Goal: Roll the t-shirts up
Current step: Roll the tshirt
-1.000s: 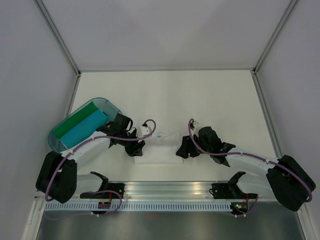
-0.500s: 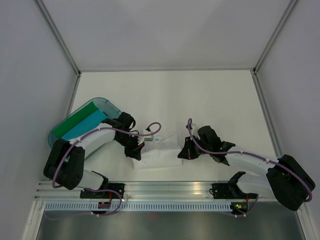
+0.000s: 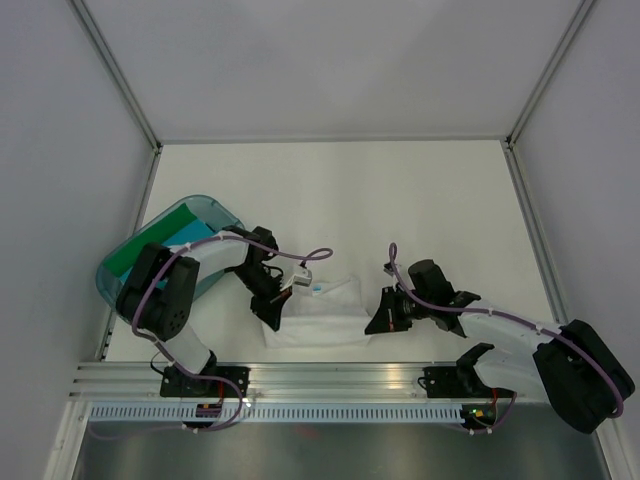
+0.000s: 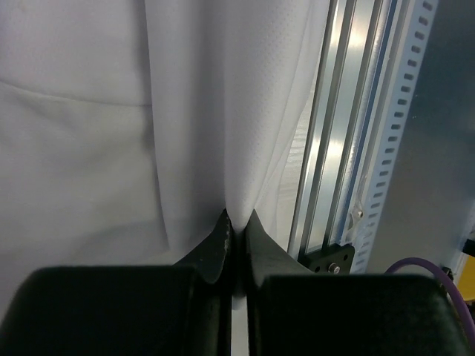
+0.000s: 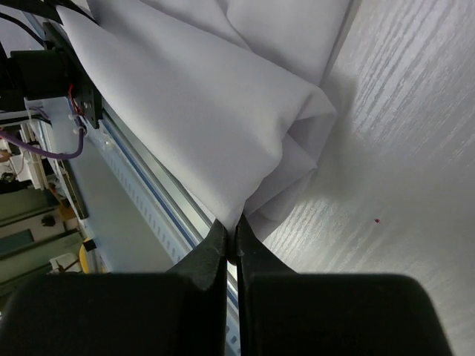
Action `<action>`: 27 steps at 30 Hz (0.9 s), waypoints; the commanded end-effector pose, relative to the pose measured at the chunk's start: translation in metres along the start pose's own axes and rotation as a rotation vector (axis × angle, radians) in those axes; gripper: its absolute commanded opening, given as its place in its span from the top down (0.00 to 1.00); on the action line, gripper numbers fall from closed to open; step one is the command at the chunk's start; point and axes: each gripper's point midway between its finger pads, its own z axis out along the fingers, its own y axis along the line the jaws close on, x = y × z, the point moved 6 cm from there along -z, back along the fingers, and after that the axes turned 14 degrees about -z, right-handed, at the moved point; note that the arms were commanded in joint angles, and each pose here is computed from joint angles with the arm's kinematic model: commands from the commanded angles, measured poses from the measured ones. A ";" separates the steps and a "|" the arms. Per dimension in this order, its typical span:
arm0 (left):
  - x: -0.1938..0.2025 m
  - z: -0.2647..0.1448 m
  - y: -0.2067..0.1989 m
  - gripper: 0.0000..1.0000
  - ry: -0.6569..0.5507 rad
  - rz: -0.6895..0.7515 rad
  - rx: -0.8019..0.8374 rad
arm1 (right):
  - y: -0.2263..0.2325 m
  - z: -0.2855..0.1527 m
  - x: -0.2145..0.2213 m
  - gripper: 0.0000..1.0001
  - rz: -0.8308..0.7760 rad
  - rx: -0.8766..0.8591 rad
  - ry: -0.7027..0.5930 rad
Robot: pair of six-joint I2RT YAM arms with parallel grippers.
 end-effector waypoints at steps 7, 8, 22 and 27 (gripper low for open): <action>0.001 0.003 0.016 0.96 0.034 -0.002 0.003 | -0.008 0.009 -0.007 1.00 0.051 0.006 -0.033; 0.001 0.003 0.018 0.92 0.028 -0.001 -0.007 | -0.010 0.009 -0.009 0.99 0.040 0.025 -0.036; -0.006 0.003 0.026 0.68 -0.022 0.011 -0.077 | -0.022 -0.004 -0.037 0.49 -0.093 0.240 -0.087; -0.008 0.000 0.029 0.62 -0.027 0.010 -0.111 | -0.013 -0.032 -0.066 0.42 -0.211 0.369 -0.172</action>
